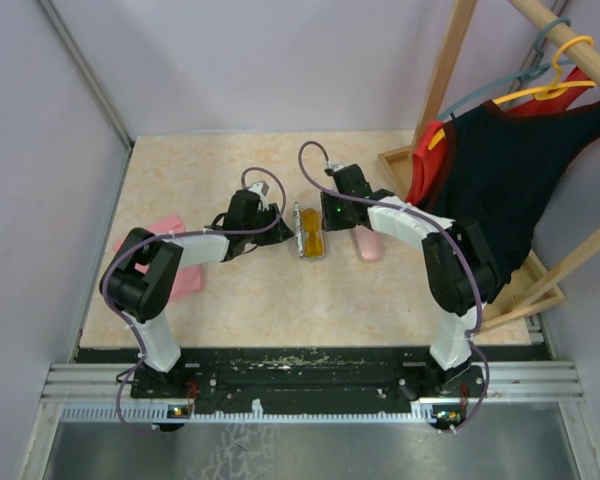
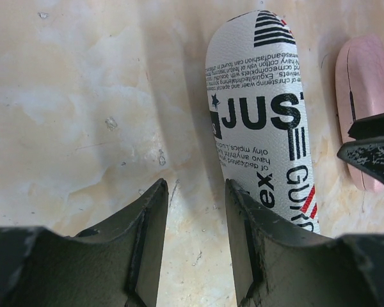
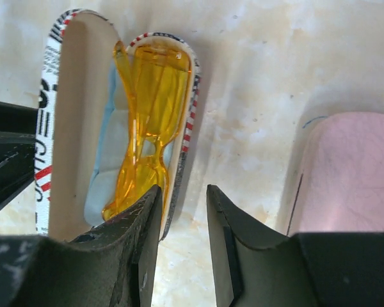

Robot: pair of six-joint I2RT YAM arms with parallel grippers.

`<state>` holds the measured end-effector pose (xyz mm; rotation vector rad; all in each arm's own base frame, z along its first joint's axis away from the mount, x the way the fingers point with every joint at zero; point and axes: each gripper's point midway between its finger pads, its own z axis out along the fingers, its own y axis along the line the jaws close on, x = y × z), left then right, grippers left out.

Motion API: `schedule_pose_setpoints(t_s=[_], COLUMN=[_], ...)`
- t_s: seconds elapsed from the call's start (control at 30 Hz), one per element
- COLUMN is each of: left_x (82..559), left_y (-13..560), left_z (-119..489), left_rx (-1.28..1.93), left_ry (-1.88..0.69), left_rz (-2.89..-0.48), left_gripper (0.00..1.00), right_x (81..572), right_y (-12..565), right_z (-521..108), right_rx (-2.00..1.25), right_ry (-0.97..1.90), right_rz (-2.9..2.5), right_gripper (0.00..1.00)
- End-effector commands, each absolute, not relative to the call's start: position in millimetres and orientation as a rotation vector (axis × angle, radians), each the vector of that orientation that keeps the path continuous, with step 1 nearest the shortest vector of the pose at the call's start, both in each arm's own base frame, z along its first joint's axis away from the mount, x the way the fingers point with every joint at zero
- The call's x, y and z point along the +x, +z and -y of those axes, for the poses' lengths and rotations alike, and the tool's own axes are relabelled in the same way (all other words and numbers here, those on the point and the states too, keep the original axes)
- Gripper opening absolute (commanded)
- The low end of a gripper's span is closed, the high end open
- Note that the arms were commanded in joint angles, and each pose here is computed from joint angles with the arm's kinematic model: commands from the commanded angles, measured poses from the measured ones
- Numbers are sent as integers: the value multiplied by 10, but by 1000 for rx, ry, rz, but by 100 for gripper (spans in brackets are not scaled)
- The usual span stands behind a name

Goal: Organize the sunglasses
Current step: Close the sunglasses case at the center of the board.

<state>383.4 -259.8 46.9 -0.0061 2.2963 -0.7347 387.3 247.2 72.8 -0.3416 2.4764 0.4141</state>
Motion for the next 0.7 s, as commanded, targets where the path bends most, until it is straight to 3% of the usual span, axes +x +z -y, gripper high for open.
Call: schedule_pose_setpoints(t_s=[0.0, 0.2, 0.67], left_x=[3884, 3874, 3833], left_y=[687, 801, 976], left_z=[2639, 2691, 2851], left_rx=[16, 27, 52], left_ry=[-750, -790, -904], left_rz=[-2243, -2222, -2185], left_gripper=[47, 47, 47], right_x=[4014, 4075, 4039], right_y=[896, 657, 367], right_z=[-2414, -2395, -2585], right_rx=[-198, -161, -176], right_ry=[521, 533, 655], right_rz=[-2404, -2462, -2518], right_gripper=[34, 28, 27])
